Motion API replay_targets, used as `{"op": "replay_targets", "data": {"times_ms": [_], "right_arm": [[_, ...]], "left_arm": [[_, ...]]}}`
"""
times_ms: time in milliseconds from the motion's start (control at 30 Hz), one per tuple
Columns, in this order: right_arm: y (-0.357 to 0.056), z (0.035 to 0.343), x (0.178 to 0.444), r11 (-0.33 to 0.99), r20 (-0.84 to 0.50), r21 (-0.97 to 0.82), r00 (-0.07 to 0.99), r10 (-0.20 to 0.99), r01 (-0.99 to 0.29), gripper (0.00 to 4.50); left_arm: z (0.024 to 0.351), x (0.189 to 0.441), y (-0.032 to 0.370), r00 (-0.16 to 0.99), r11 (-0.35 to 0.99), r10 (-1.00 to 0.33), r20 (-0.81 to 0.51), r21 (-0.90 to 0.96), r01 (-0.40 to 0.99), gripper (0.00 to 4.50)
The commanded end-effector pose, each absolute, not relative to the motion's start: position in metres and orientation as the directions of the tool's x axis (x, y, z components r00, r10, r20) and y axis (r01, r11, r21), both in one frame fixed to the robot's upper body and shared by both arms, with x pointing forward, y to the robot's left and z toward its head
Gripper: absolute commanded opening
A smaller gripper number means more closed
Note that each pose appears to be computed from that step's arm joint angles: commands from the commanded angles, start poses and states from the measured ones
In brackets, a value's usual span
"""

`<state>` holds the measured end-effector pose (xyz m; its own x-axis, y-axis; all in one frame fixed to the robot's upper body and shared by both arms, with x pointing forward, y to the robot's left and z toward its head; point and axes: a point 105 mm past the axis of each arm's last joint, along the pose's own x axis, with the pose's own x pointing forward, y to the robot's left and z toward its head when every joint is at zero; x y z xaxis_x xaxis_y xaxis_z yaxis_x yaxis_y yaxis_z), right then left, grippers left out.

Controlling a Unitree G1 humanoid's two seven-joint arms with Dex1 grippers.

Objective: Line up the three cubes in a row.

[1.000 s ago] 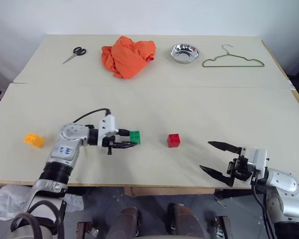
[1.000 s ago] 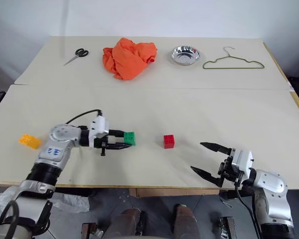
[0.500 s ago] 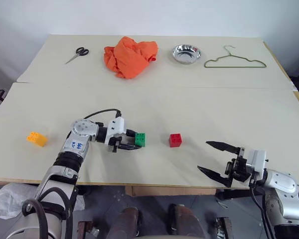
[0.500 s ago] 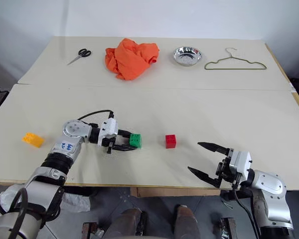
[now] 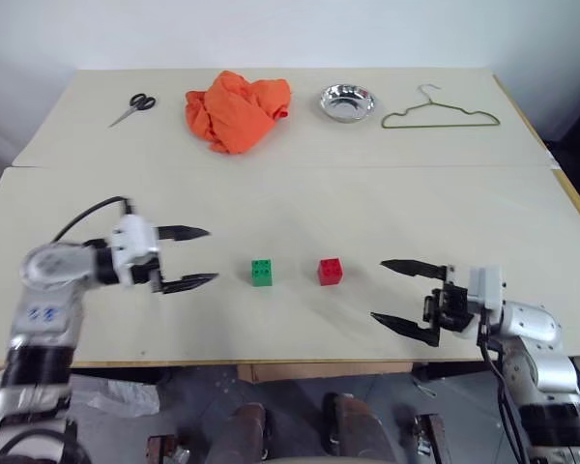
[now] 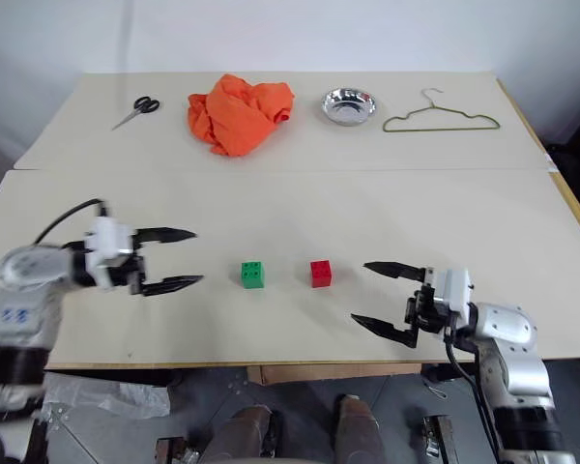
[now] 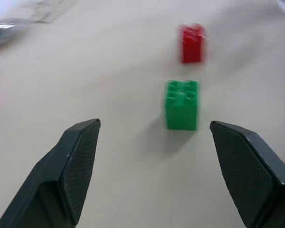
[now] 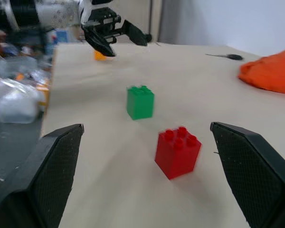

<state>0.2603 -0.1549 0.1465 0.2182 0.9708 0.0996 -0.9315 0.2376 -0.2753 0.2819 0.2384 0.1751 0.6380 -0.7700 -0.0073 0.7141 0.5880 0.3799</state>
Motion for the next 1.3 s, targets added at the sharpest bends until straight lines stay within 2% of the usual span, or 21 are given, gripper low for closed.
{"op": "replay_targets", "data": {"times_ms": [33, 167, 233, 367, 500, 600, 700, 733, 800, 833, 967, 1167, 1300], "right_arm": [[-0.131, 0.163, 0.262, 0.149, 0.163, -0.291, 0.104, 0.981, -0.945, 4.5], [-0.121, 0.165, 0.261, 0.084, 0.15, -0.291, 0.042, 0.988, -0.953, 4.5], [-0.12, 0.166, 0.26, 0.067, 0.146, -0.293, 0.024, 0.989, -0.954, 4.5], [-0.114, 0.171, 0.258, 0.035, 0.152, -0.304, -0.012, 0.988, -0.952, 4.5], [-0.112, 0.169, 0.258, 0.023, 0.148, -0.302, -0.023, 0.989, -0.953, 4.5], [-0.113, 0.167, 0.259, 0.025, 0.142, -0.296, -0.019, 0.99, -0.955, 4.5], [-0.114, 0.167, 0.259, 0.032, 0.14, -0.295, -0.01, 0.99, -0.955, 4.5], [-0.113, 0.166, 0.259, 0.033, 0.139, -0.294, -0.009, 0.99, -0.955, 4.5], [-0.112, 0.165, 0.259, 0.033, 0.138, -0.29, -0.007, 0.99, -0.956, 4.5], [-0.111, 0.164, 0.258, 0.033, 0.138, -0.288, -0.007, 0.99, -0.957, 4.5], [-0.11, 0.163, 0.258, 0.041, 0.138, -0.294, 0.001, 0.99, -0.955, 4.5], [-0.113, 0.163, 0.255, 0.083, 0.143, -0.3, 0.041, 0.989, -0.95, 4.5], [-0.114, 0.161, 0.249, 0.096, 0.141, -0.296, 0.056, 0.988, -0.95, 4.5]], "left_arm": [[0.173, 0.245, 0.292, 0.886, 0.893, -0.417, 0.203, 0.274, 0.358, 4.48], [0.134, 0.203, 0.315, 0.975, 0.981, -0.159, 0.156, 0.134, 0.138, 4.48], [0.125, 0.188, 0.32, 0.987, 0.995, -0.062, 0.15, 0.09, 0.049, 4.48], [0.095, 0.145, 0.36, 0.961, 0.969, 0.247, 0.127, -0.038, -0.244, 4.48], [0.081, 0.126, 0.371, 0.932, 0.936, 0.352, 0.087, -0.064, -0.347, 4.48], [0.082, 0.129, 0.373, 0.931, 0.935, 0.355, 0.082, -0.06, -0.351, 4.48], [0.093, 0.146, 0.373, 0.95, 0.956, 0.29, 0.114, -0.075, -0.283, 4.48], [0.098, 0.155, 0.369, 0.966, 0.972, 0.23, 0.116, -0.085, -0.221, 4.48], [0.101, 0.172, 0.366, 0.996, 0.997, 0.066, 0.053, 0.032, -0.068, 4.48], [0.104, 0.18, 0.37, 0.999, 0.997, 0.03, 0.029, 0.068, -0.032, 4.48], [0.124, 0.216, 0.397, 0.999, 0.993, -0.046, -0.021, 0.104, 0.048, 4.48], [0.129, 0.241, 0.403, 0.994, 0.987, -0.101, -0.049, 0.121, 0.106, 4.48], [0.118, 0.251, 0.4, 0.984, 0.983, -0.143, -0.107, 0.098, 0.154, 4.48]]}}
